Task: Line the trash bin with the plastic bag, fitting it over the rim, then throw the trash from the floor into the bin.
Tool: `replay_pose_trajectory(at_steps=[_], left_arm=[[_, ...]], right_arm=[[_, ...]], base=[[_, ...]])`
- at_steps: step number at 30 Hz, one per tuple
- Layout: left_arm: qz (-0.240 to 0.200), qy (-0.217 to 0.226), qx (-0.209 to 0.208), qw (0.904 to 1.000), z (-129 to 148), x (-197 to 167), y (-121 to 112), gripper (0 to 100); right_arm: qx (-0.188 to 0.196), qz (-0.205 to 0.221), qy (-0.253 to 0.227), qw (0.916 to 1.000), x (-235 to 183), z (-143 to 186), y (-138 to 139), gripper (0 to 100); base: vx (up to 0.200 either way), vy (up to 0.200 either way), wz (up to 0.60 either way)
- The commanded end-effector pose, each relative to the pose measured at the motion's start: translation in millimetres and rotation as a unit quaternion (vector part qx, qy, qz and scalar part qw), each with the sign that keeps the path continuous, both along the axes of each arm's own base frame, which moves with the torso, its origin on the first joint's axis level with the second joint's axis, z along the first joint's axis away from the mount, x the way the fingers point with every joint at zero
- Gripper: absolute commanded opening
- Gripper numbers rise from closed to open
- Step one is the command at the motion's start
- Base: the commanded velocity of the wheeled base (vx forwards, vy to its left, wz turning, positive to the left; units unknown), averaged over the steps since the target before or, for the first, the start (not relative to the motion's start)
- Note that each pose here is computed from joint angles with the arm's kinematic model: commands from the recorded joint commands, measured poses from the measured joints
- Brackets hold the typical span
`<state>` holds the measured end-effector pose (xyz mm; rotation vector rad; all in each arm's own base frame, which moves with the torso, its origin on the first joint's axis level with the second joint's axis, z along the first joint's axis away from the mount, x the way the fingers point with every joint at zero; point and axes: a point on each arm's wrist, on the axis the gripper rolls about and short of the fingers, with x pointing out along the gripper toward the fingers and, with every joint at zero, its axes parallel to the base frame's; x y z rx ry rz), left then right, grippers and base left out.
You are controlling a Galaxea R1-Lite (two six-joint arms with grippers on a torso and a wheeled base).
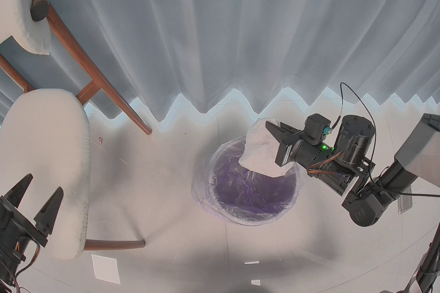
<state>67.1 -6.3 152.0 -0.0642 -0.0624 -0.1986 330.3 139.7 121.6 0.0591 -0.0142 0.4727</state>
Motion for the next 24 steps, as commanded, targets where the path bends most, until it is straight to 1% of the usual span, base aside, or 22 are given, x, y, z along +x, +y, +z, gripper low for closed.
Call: replay_pose_trajectory(at_steps=[1, 5, 6, 7, 11, 13, 14, 16, 18, 19, 20, 22, 23, 24], left_arm=[[0.011, -0.027, 0.005, 0.9996, -3.2, -31.1, 2.0, 100], [0.015, -0.015, 0.016, 0.9996, -7.8, -41.4, 2.5, 100], [0.016, -0.007, 0.025, 0.9995, -14.8, -48.9, 2.6, 100], [0.016, -0.004, 0.026, 0.9995, -17.9, -52.6, 2.7, 100], [0.016, 0.009, 0.026, 0.9995, -28.5, -61.4, 2.9, 100], [0.019, 0.023, 0.027, 0.9992, -41.1, -71.1, 3.1, 100], [0.019, 0.024, 0.027, 0.9992, -41.7, -71.6, 3.1, 100], [0.028, 0.031, 0.027, 0.9987, -54.5, -81.3, 2.9, 100], [0.032, 0.034, 0.027, 0.9985, -61.1, -85.2, 2.8, 100], [0.036, 0.036, 0.029, 0.9983, -71.7, -89.0, 2.9, 100], [0.043, 0.033, 0.034, 0.9979, -76.2, -90.5, 3.5, 100], [0.059, 0.034, 0.04, 0.9969, -76.7, -90.3, 4.5, 100], [0.079, 0.032, 0.038, 0.9957, -76.5, -90.1, 5.3, 100], [0.085, 0.032, 0.038, 0.9951, -76.3, -90.1, 5.6, 100]], right_arm=[[-0.017, 0.02, -0.018, 0.9995, 3.8, -11.0, 2.2, 0], [-0.02, 0.029, -0.032, 0.9989, 4.1, -14.4, 2.2, 0], [-0.021, 0.032, -0.046, 0.9982, 2.5, -17.2, 1.7, 0], [-0.021, 0.033, -0.048, 0.9981, 1.2, -18.1, 1.2, 0], [-0.022, 0.04, -0.047, 0.9978, -3.3, -19.1, 0.8, 0], [-0.021, 0.038, -0.05, 0.9978, -3.1, -19.2, -0.8, 0], [-0.021, 0.037, -0.051, 0.9978, -2.9, -19.0, -1.4, 0], [-0.019, 0.038, -0.057, 0.9975, -1.1, -17.0, -1.1, 0], [-0.018, 0.039, -0.058, 0.9974, -0.9, -16.7, -1.0, 0], [-0.017, 0.041, -0.061, 0.9971, -0.7, -15.3, -0.8, 0], [-0.018, 0.041, -0.062, 0.9971, -0.5, -15.0, -0.7, 0], [-0.018, 0.042, -0.061, 0.9971, -0.9, -15.6, -0.9, 0], [-0.019, 0.042, -0.06, 0.9971, -1.2, -16.5, -1.0, 0], [-0.019, 0.043, -0.06, 0.9971, -1.1, -16.9, -0.9, 0]], base=[[0.0, 0.0, 0.0], [0.0, 0.0, 0.0], [0.0, 0.0, 0.0], [0.0, 0.0, 0.0], [0.0, 0.0, 0.0], [0.0, 0.0, 0.0], [0.0, 0.0, 0.0], [0.0, 0.0, 0.0], [0.0, 0.0, 0.0], [0.0, 0.0, 0.0], [0.0, 0.0, 0.0], [0.0, 0.0, 0.0], [0.0, 0.0, 0.0], [0.0, 0.0, 0.0]])
